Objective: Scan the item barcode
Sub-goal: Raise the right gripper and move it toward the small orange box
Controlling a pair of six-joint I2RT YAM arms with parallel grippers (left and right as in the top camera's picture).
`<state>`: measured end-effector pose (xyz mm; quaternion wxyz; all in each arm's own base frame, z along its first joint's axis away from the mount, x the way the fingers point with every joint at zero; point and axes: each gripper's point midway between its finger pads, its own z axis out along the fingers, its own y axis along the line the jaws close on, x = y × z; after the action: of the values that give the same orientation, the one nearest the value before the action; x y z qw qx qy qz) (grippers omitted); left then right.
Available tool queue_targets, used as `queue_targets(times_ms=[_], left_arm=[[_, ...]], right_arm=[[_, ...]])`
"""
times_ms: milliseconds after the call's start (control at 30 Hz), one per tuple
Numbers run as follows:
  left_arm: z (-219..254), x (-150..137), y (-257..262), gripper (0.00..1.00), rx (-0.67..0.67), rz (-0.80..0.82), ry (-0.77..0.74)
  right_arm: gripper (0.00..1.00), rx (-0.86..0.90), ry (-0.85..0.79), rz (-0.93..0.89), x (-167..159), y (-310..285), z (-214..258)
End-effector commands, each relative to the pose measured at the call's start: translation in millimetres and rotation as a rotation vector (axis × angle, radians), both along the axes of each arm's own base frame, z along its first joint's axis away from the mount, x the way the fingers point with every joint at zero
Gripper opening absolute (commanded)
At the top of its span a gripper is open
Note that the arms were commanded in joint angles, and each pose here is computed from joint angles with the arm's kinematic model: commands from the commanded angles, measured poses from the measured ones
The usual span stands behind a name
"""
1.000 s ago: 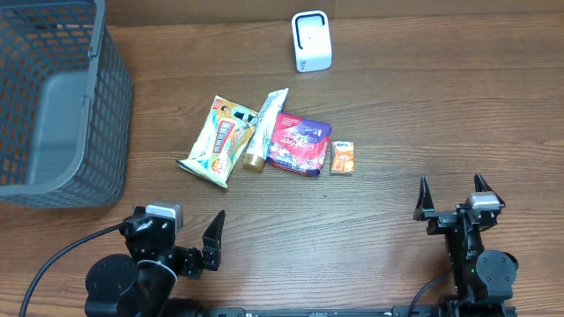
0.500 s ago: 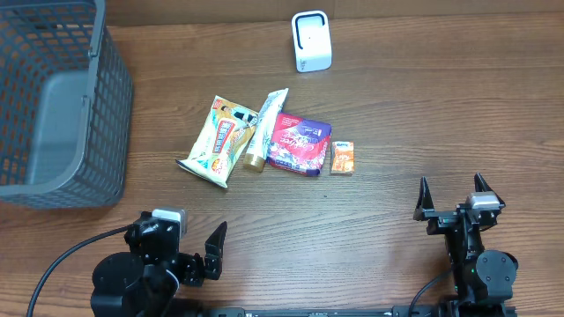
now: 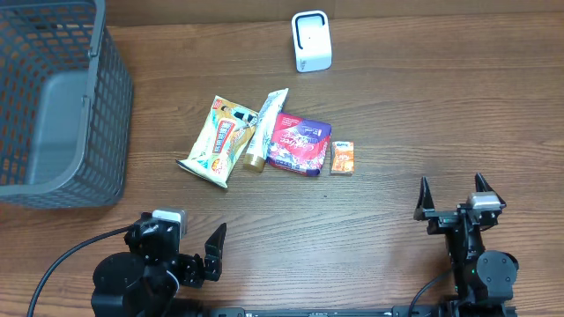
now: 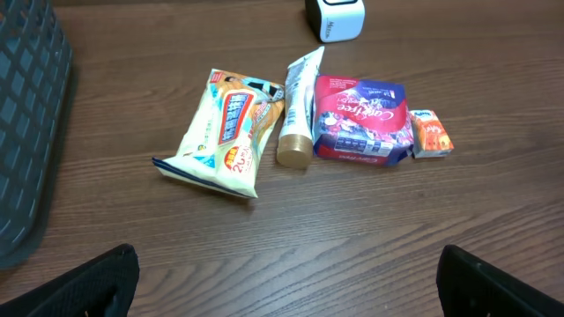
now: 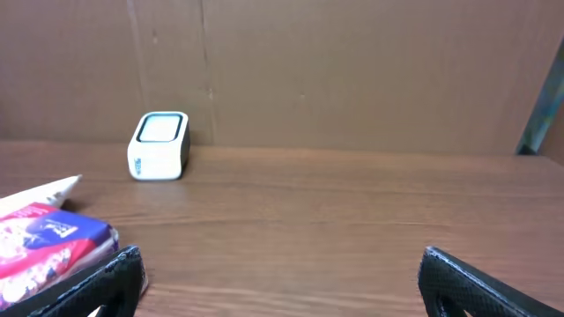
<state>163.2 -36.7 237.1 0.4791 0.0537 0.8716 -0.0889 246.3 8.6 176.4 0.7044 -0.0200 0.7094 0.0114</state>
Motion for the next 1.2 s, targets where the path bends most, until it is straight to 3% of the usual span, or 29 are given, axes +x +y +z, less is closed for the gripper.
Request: queue_targets(times_ms=[0,133,233,500,700,800,900,1067,1167], left_arm=[[0.6,-0.8,2.5,1.00,0.020,0.004,-0.016],[10.1,4.5,1.4,1.00,0.011,0.002,-0.059],[12.2,5.8,1.7,1.00,0.012,0.004,-0.069],[15.2,5.4,-6.2,1.00,-0.053,-0.013,-0.069],[40.3,9.1,-28.8,1.00,-0.296,-0.043,-0.104],[50.7,12.7,-29.7,1.00,-0.330,-0.039,-0.139],[56.4,14.3,-31.5,1.00,-0.325,-0.057,-0.164],[64.6,11.4,-62.5,1.00,-0.293,-0.297,-0.188],[57.9,19.6,-69.3,1.00,-0.314,-0.329,-0.130]], right_arm=[[1.00,0.062,-0.055,0.097,-1.7,16.2,12.2],[1.00,0.224,-0.114,0.536,-30.2,83.6,42.1],[1.00,0.177,-0.204,0.723,-54.9,107.3,64.5],[1.00,0.143,-0.385,0.815,-81.8,114.5,104.8],[1.00,0.001,-0.558,0.826,-111.8,116.8,162.3],[1.00,-0.047,-0.512,0.801,-110.0,116.9,186.2],[1.00,-0.059,-0.362,0.780,-93.8,117.0,200.5],[1.00,0.056,-0.025,0.799,-52.8,120.4,212.4],[1.00,0.105,0.091,0.903,-42.4,132.4,217.0]])
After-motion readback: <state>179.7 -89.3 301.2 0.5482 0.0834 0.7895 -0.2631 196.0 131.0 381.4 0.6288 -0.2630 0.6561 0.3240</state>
